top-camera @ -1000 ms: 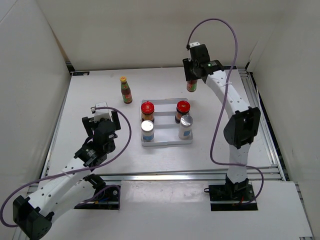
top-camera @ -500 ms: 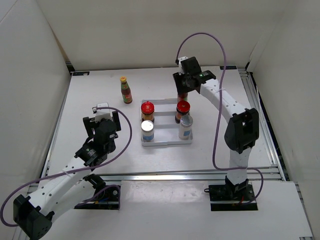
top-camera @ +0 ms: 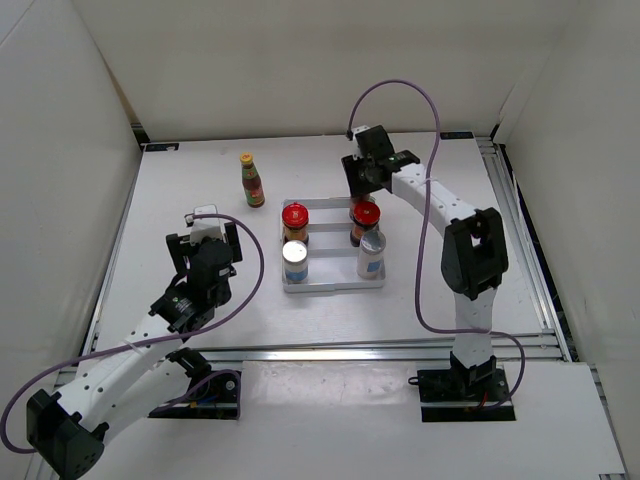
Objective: Organize the condiment bottles
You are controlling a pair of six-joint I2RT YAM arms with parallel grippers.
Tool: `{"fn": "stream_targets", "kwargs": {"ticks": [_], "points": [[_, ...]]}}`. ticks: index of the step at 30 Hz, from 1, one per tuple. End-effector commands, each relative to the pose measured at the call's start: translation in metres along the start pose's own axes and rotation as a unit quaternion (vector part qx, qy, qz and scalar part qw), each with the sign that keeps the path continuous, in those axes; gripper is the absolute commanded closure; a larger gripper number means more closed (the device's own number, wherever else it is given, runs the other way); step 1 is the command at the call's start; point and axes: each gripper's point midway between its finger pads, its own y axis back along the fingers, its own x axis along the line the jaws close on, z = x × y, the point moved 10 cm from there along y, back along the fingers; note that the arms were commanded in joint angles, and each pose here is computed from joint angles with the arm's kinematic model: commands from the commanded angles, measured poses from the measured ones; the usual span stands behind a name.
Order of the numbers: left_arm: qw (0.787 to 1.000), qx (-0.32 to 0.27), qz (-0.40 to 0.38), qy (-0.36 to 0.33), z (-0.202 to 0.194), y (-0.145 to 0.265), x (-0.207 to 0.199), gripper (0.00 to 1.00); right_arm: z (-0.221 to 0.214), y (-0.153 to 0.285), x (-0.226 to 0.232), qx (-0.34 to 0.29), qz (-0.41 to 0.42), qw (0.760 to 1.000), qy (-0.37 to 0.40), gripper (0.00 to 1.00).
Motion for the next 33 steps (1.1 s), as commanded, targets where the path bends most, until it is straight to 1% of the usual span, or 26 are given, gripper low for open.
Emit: {"fn": "stream_targets", "kwargs": {"ticks": [1, 5, 6, 7, 8, 9, 11, 12, 15, 16, 17, 19, 20, 21, 22, 23, 24, 25, 26, 27, 28, 29, 30, 31, 32, 33], "points": [[1.000, -0.010, -0.012, 0.014, 0.008, 0.002, -0.001, 0.00, 0.018, 0.003, 0.000, -0.065, -0.001, 0.998, -0.014, 0.60], [1.000, -0.010, -0.012, 0.014, 0.008, 0.002, -0.001, 0.00, 0.026, 0.018, -0.004, -0.092, -0.022, 0.995, -0.028, 0.24], [1.000, -0.010, -0.012, 0.014, 0.008, 0.002, -0.001, 0.00, 0.028, 0.027, -0.005, -0.091, -0.027, 0.995, -0.028, 0.07], [1.000, -0.009, -0.001, 0.009, 0.007, 0.002, 0.001, 0.00, 0.033, 0.035, -0.007, -0.099, -0.041, 0.994, -0.030, 0.00], [1.000, -0.006, 0.006, 0.005, 0.008, 0.002, 0.001, 0.00, 0.044, 0.047, -0.008, -0.115, -0.044, 0.992, -0.032, 0.00], [1.000, -0.004, 0.011, 0.000, 0.007, 0.002, 0.002, 0.00, 0.046, 0.055, -0.010, -0.113, -0.049, 0.992, -0.032, 0.00], [1.000, -0.001, 0.011, 0.001, 0.012, 0.003, 0.002, 0.00, 0.057, 0.081, -0.011, -0.134, -0.053, 0.989, -0.042, 0.00], [1.000, 0.002, 0.004, -0.002, 0.013, 0.004, 0.002, 0.00, 0.065, 0.095, -0.012, -0.149, -0.056, 0.986, -0.057, 0.00], [1.000, 0.011, -0.023, -0.007, 0.021, 0.006, -0.001, 0.04, 0.070, 0.142, -0.015, -0.167, -0.058, 0.982, -0.065, 0.00], [0.999, 0.015, -0.028, -0.010, 0.023, 0.006, -0.003, 0.04, 0.067, 0.169, -0.018, -0.174, -0.064, 0.980, -0.067, 0.00], [0.999, 0.016, -0.031, -0.008, 0.025, 0.004, -0.004, 0.04, 0.065, 0.183, -0.019, -0.179, -0.063, 0.980, -0.068, 0.00], [0.998, 0.008, -0.060, 0.015, 0.040, 0.002, -0.009, 0.00, 0.046, 0.214, -0.022, -0.175, -0.063, 0.980, -0.072, 0.00], [0.998, 0.006, -0.067, 0.017, 0.041, -0.003, -0.012, 0.00, 0.039, 0.223, -0.021, -0.178, -0.056, 0.980, -0.075, 0.00], [0.997, -0.006, -0.079, 0.026, 0.049, -0.007, -0.017, 0.00, 0.030, 0.229, -0.021, -0.176, -0.049, 0.980, -0.074, 0.00], [0.994, -0.035, -0.082, 0.058, 0.064, -0.013, -0.023, 0.00, 0.018, 0.254, -0.022, -0.197, -0.041, 0.976, -0.082, 0.00], [0.992, -0.041, -0.098, 0.065, 0.070, -0.016, -0.031, 0.00, 0.009, 0.260, -0.022, -0.204, -0.039, 0.974, -0.089, 0.00], [0.994, -0.027, -0.091, 0.059, 0.067, -0.032, -0.041, 0.00, -0.014, 0.268, -0.022, -0.206, -0.035, 0.972, -0.108, 0.00], [0.992, -0.034, -0.098, 0.073, 0.082, -0.037, -0.050, 0.00, -0.023, 0.272, -0.022, -0.215, -0.033, 0.969, -0.114, 0.00], [0.991, -0.039, -0.097, 0.080, 0.088, -0.046, -0.058, 0.00, -0.030, 0.276, -0.020, -0.228, -0.009, 0.967, -0.111, 0.00], [0.994, -0.020, -0.089, 0.062, 0.080, -0.065, -0.073, 0.00, -0.040, 0.291, -0.019, -0.247, 0.003, 0.962, -0.116, 0.00], [0.994, -0.033, -0.090, 0.059, 0.097, -0.071, -0.081, 0.00, -0.050, 0.288, -0.019, -0.240, 0.002, 0.964, -0.116, 0.00], [0.995, -0.029, -0.082, 0.058, 0.099, -0.081, -0.085, 0.00, -0.054, 0.292, -0.019, -0.243, 0.007, 0.963, -0.115, 0.00], [0.996, -0.015, -0.078, 0.043, 0.093, -0.101, -0.094, 0.00, -0.057, 0.299, -0.020, -0.251, 0.008, 0.961, -0.115, 0.00], [0.995, -0.022, -0.084, 0.052, 0.106, -0.111, -0.098, 0.00, -0.059, 0.299, -0.020, -0.244, 0.007, 0.963, -0.115, 0.00], [0.993, -0.016, -0.108, 0.051, 0.107, -0.120, -0.104, 0.00, -0.058, 0.304, -0.021, -0.246, 0.005, 0.963, -0.108, 0.00], [0.992, -0.011, -0.110, 0.057, 0.108, -0.129, -0.107, 0.00, -0.060, 0.305, -0.021, -0.238, 0.003, 0.966, -0.102, 0.00]]}}
